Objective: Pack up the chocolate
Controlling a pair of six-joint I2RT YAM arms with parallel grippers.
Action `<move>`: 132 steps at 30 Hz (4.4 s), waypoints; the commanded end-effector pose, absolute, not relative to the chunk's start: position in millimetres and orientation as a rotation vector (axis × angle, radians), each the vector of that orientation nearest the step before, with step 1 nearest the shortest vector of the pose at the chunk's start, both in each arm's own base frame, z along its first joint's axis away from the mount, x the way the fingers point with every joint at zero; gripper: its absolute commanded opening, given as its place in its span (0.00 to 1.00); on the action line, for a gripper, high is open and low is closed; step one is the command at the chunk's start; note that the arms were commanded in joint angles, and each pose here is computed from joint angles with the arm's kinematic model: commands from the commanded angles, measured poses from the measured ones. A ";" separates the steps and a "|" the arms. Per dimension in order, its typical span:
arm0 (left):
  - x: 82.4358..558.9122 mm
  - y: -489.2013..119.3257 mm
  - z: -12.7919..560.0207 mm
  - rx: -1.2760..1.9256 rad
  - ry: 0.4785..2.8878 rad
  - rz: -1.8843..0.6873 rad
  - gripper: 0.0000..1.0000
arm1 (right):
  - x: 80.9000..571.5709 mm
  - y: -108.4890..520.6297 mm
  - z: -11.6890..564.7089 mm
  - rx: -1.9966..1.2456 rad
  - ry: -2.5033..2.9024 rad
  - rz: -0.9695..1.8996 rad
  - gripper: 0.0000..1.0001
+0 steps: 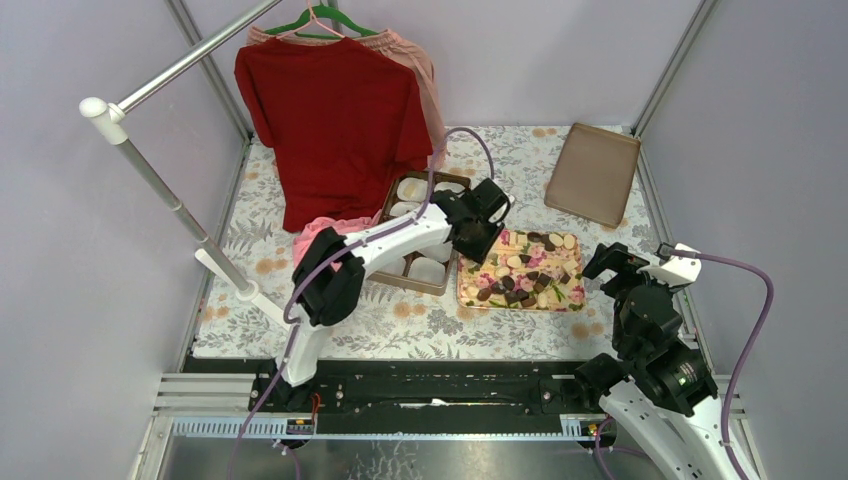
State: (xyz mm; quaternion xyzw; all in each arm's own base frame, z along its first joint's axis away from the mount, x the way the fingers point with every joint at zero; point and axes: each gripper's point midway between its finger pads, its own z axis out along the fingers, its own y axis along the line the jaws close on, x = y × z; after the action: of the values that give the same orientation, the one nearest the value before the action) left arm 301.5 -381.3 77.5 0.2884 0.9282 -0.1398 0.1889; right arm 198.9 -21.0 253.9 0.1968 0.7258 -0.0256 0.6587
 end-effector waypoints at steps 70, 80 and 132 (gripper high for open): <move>391.4 -295.0 137.2 0.444 2.526 -0.348 0.48 | 199.1 -22.9 262.7 0.458 1.601 -0.048 1.00; 322.9 -322.4 149.7 0.626 2.526 -0.443 0.48 | 197.1 -23.8 264.4 0.464 1.589 -0.036 1.00; 211.0 -376.3 67.5 1.108 2.633 -0.373 0.46 | 199.6 -21.9 262.7 0.451 1.596 -0.043 1.00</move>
State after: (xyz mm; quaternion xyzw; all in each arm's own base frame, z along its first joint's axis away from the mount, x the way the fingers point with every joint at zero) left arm 207.0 -369.2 63.6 0.3713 0.9119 -0.1230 0.1244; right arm 196.3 -22.5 253.5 0.1961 0.7213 -0.0228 0.6639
